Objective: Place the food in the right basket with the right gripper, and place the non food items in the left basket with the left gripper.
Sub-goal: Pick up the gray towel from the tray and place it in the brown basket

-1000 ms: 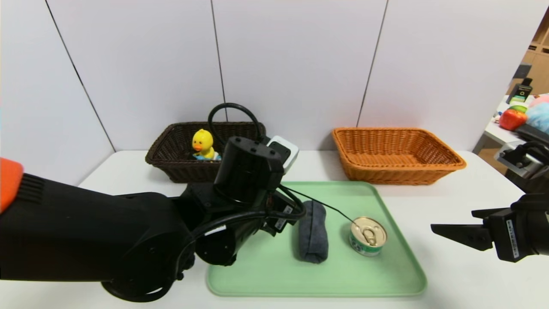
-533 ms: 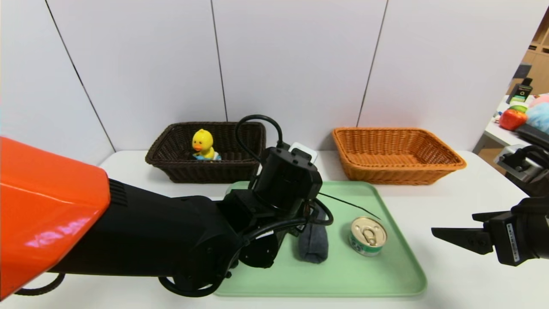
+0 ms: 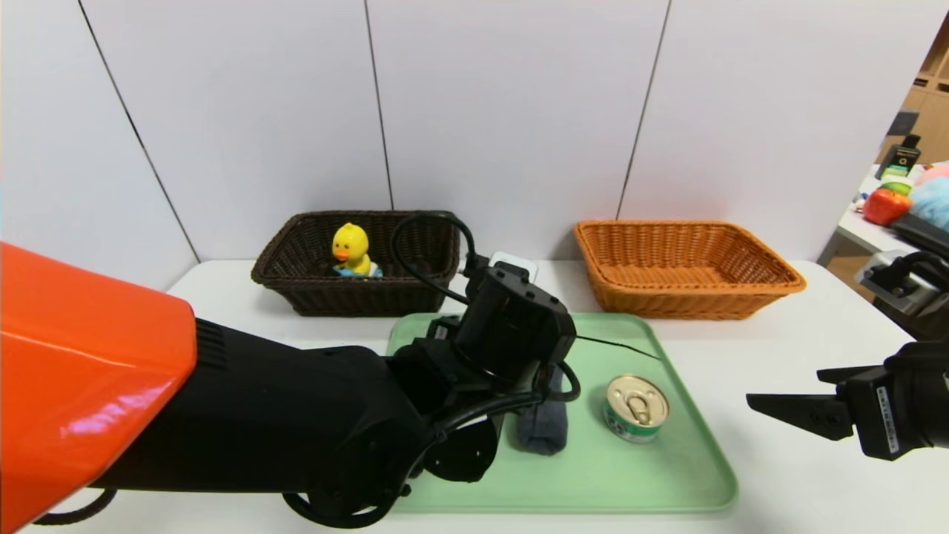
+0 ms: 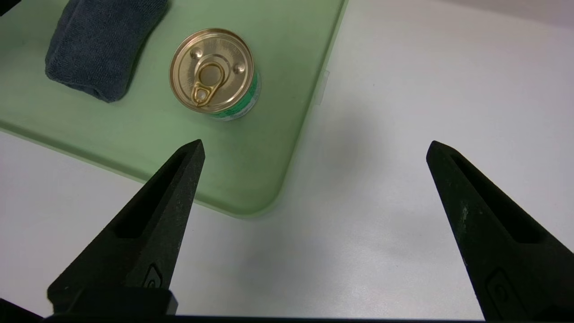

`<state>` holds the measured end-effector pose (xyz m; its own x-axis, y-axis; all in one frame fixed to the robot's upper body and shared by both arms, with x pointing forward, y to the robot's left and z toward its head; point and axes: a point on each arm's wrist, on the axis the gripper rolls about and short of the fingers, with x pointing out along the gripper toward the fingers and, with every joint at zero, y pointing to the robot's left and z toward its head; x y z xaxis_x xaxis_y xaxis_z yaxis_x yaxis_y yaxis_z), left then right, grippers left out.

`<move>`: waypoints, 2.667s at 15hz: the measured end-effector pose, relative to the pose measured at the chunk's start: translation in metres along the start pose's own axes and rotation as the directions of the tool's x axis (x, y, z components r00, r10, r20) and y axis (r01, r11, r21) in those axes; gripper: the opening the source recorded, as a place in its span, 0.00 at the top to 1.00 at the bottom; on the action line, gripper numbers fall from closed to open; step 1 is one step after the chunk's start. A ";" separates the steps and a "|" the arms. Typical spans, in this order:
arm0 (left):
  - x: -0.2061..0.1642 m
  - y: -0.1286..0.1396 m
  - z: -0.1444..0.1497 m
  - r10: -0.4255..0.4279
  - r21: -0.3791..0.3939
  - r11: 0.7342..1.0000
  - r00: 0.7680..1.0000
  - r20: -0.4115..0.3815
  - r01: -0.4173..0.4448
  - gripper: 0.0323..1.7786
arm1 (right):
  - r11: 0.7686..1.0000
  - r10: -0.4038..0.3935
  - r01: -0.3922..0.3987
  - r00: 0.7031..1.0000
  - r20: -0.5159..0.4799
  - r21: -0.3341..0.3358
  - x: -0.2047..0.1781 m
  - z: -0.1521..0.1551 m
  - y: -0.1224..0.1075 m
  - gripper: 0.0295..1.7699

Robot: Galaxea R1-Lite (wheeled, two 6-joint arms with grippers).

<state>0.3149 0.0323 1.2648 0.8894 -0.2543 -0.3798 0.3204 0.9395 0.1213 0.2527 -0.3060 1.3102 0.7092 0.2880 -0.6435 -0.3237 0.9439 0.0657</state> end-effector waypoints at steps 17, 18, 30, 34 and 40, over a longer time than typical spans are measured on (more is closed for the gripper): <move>0.010 -0.046 -0.031 -0.068 -0.025 0.997 0.996 -0.059 0.066 0.05 | 1.000 -0.009 0.009 1.000 -0.017 0.012 0.000 -0.007 -0.002 0.03; 0.012 -0.047 -0.034 -0.065 -0.022 0.998 0.996 -0.065 0.064 0.05 | 1.000 -0.010 0.010 1.000 -0.017 0.012 0.000 -0.007 -0.002 0.03; 0.016 -0.048 -0.039 -0.059 -0.010 0.998 0.995 -0.080 0.058 0.21 | 1.000 -0.009 0.010 1.000 -0.020 0.013 0.000 -0.009 -0.002 0.03; 0.013 -0.047 -0.036 -0.059 -0.013 0.998 0.996 -0.073 0.058 0.51 | 1.000 -0.009 0.009 1.000 -0.021 0.013 0.000 -0.010 -0.002 0.03; 0.007 -0.027 -0.018 -0.036 -0.047 0.998 0.999 -0.041 0.034 0.91 | 1.000 -0.009 0.009 1.000 -0.017 0.013 -0.001 -0.010 -0.001 0.03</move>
<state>0.3068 0.0091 1.2421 0.8633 -0.2780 -0.4211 0.3345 0.9402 0.0650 0.2459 -0.3094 1.3029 0.7015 0.2769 -0.6567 -0.3091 0.9485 0.0697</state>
